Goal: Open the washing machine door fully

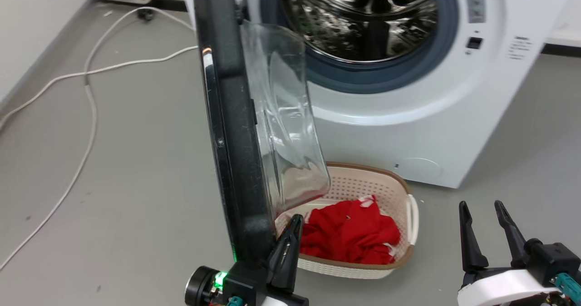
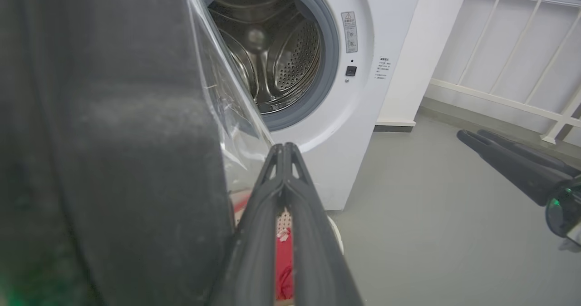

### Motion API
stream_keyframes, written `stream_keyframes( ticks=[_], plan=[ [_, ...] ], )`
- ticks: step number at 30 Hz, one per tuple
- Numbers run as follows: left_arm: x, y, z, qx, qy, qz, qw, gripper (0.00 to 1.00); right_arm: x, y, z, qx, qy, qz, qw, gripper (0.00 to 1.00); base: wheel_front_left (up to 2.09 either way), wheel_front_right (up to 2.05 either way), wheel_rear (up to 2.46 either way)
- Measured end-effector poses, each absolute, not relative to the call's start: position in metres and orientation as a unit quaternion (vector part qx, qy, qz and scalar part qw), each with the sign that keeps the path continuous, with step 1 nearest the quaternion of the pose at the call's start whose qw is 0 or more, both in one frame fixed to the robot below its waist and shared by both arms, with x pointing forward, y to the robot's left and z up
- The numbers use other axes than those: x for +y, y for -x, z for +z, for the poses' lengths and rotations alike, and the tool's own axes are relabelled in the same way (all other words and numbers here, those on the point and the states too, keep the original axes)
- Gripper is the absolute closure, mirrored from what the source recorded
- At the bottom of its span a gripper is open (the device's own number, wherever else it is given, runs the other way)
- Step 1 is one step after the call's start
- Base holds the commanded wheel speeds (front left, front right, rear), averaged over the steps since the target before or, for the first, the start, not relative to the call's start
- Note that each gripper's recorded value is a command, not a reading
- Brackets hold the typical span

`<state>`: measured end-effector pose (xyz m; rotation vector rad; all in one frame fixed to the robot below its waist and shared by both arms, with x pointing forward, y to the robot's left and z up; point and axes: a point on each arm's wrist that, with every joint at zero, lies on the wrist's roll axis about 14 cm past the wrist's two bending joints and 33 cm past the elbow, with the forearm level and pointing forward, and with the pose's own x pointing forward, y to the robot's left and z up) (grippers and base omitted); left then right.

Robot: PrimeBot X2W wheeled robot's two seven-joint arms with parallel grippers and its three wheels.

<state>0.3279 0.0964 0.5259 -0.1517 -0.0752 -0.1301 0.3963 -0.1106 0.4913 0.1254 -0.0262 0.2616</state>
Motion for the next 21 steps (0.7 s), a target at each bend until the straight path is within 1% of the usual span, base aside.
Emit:
stream_keyframes(
  ticks=[8, 13, 17, 21],
  plan=[
    [0.142, -0.309, 0.531, -0.050, 0.071, 0.019, 0.996, 1.00, -0.063, -0.406, 0.488, -0.003, -0.065, 0.196, 0.978, 0.00, 0.00, 0.00, 0.00],
    [0.180, -0.294, 0.529, -0.050, 0.064, 0.082, 0.993, 1.00, -0.035, -0.409, 0.489, -0.003, -0.067, 0.234, 0.970, 0.00, 0.00, 0.00, 0.00],
    [0.213, -0.282, 0.528, -0.049, 0.052, 0.134, 0.988, 1.00, -0.019, -0.410, 0.490, -0.001, -0.068, 0.255, 0.965, 0.00, 0.00, 0.00, 0.00],
    [0.242, -0.275, 0.527, -0.047, 0.036, 0.168, 0.984, 1.00, -0.014, -0.410, 0.489, 0.000, -0.070, 0.262, 0.963, 0.00, 0.00, 0.00, 0.00]
  ],
)
